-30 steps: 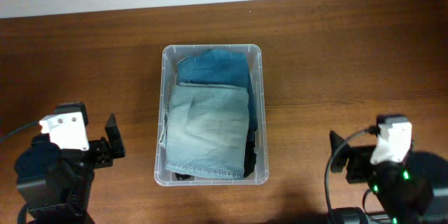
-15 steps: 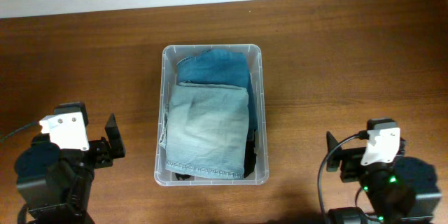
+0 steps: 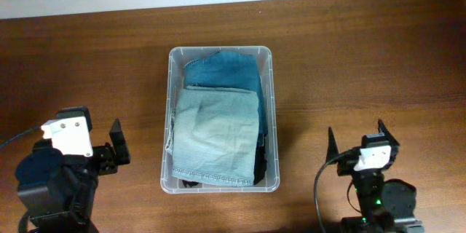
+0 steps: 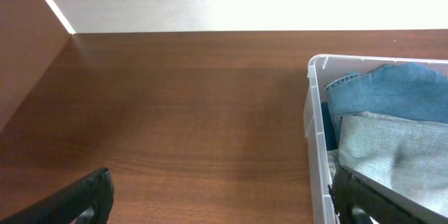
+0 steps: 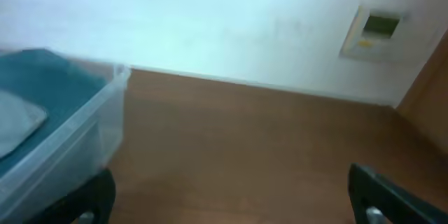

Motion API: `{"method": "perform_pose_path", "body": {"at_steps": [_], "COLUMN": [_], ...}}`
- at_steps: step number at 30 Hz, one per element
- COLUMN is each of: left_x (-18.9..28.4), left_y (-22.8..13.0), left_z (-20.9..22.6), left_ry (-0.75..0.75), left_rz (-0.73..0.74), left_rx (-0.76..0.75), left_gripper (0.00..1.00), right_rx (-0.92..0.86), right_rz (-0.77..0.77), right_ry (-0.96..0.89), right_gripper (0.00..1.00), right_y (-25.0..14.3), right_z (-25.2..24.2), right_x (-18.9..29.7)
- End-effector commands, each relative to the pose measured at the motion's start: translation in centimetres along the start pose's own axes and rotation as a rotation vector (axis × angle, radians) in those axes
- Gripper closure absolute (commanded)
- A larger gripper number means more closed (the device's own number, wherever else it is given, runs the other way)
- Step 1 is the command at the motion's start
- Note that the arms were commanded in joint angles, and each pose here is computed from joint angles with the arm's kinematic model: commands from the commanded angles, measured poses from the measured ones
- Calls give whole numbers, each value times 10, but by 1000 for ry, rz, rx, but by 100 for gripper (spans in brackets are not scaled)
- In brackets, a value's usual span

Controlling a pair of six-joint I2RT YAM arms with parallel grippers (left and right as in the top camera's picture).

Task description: Pack container

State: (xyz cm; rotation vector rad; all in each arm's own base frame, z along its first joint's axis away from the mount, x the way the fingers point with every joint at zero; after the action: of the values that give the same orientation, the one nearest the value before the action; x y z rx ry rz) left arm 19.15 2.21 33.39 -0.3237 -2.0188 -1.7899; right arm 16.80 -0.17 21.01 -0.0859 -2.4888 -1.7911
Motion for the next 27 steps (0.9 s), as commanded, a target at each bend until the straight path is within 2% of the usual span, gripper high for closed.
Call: {"method": "perform_pose_path", "body": {"at_steps": [1, 5, 27], "left_x": [0, 0, 0], "left_y": [0, 0, 0], "left_z": [1, 1, 1], "left_ry": [8, 8, 8], "left_rz": [-2, -2, -2], "left_rx": [-19, -19, -19], "left_gripper": [1, 1, 1], "right_rx": [44, 39, 40], "right_rz": [21, 10, 5], "right_ry": [-20, -19, -16], "right_gripper": [2, 2, 1], "right_y": [-25, -45, -45], "right_z": [5, 12, 12], "right_x": [-11, -21, -22]}}
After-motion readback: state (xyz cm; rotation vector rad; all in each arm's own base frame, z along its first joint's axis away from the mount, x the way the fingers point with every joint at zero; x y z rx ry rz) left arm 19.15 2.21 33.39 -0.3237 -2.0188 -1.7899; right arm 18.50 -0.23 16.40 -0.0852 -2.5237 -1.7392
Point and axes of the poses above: each gripper's point midway between its finger pads, its own x axis back along the fingers, its own z axis along the line the jaws close on, y = z × x, the point moved 6 cm from there along x, back along the fingers, and after that the axes turned 9 degrees about x, right-handed, at the moved point
